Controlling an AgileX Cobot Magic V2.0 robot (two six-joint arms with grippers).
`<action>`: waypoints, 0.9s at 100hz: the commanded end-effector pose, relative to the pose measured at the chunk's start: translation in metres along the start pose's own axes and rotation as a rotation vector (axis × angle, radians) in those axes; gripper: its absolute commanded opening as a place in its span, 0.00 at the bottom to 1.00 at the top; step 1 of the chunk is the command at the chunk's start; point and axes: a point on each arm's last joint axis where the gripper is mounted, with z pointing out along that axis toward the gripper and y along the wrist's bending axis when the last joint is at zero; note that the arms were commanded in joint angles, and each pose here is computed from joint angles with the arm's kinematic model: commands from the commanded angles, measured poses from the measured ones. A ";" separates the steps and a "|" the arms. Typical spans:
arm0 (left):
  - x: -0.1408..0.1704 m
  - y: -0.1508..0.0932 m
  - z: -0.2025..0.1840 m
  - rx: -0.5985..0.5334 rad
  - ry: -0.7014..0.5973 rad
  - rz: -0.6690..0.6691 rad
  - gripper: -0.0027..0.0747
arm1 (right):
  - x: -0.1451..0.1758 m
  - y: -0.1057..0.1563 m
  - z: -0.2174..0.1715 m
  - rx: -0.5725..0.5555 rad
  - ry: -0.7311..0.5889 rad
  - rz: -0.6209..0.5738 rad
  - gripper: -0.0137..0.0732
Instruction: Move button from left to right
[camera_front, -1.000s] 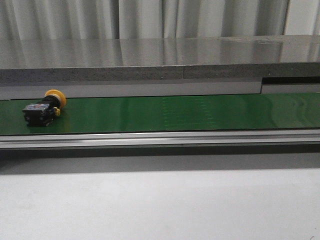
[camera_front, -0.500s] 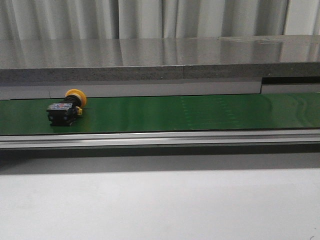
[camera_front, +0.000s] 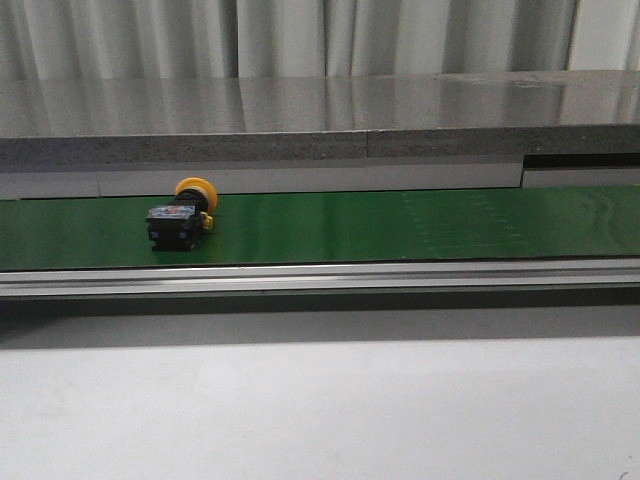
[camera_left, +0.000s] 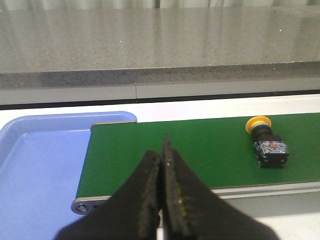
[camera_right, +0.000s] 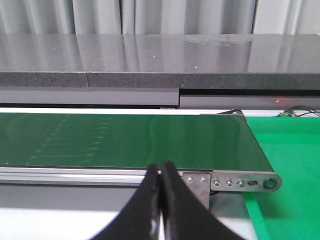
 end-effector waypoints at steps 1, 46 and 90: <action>-0.016 0.000 -0.002 -0.006 -0.103 -0.007 0.01 | -0.015 0.000 -0.003 -0.002 -0.123 -0.010 0.08; -0.016 0.000 -0.002 -0.006 -0.103 -0.007 0.01 | -0.043 0.000 -0.009 -0.005 -0.214 0.018 0.08; -0.016 0.000 -0.002 -0.006 -0.103 -0.007 0.01 | -0.123 0.003 0.010 -0.019 0.157 0.019 0.08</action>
